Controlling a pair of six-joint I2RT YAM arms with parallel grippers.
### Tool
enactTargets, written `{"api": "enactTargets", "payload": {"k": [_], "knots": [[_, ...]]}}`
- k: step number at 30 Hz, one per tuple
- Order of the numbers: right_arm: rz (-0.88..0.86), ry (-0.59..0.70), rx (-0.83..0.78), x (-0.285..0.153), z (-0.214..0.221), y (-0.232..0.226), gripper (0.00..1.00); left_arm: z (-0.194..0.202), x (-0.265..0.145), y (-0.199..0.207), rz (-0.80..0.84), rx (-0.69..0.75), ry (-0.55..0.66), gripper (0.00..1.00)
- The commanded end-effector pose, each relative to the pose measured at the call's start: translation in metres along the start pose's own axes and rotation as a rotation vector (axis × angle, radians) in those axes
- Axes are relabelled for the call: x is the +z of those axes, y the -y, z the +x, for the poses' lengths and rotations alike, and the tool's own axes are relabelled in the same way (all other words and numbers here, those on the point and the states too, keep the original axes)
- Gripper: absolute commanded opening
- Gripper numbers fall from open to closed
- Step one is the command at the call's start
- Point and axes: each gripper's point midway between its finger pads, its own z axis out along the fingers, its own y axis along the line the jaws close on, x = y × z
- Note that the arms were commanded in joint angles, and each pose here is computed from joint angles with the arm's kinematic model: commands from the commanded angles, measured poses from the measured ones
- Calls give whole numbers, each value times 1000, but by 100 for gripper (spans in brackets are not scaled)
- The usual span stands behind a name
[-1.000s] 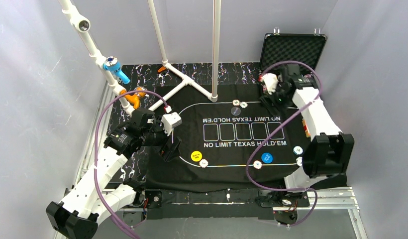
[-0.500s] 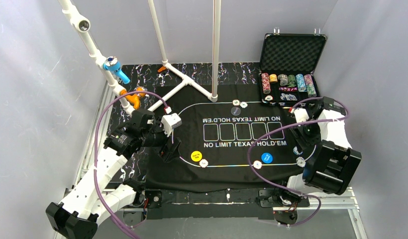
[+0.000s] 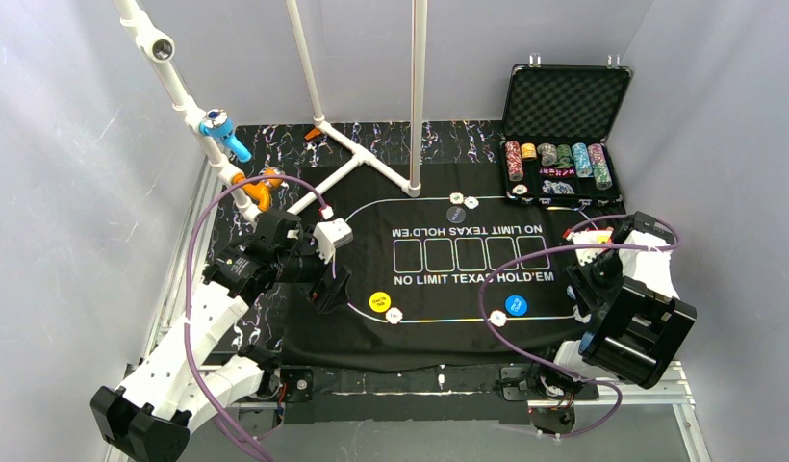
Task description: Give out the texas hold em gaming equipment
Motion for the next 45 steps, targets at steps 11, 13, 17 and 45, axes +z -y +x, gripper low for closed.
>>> {"api": "enactTargets", "payload": {"k": [11, 13, 17, 45], "knots": [[-27, 7, -62, 26, -1, 6, 63, 3, -4, 4, 14, -2, -4, 99], [-39, 0, -57, 30, 1, 5, 63, 3, -4, 4, 12, -1, -4, 99], [-52, -10, -58, 38, 5, 2, 63, 2, -4, 4, 14, -1, -4, 99], [-10, -7, -67, 37, 3, 11, 42, 4, -3, 4, 14, 1, -9, 99]]}}
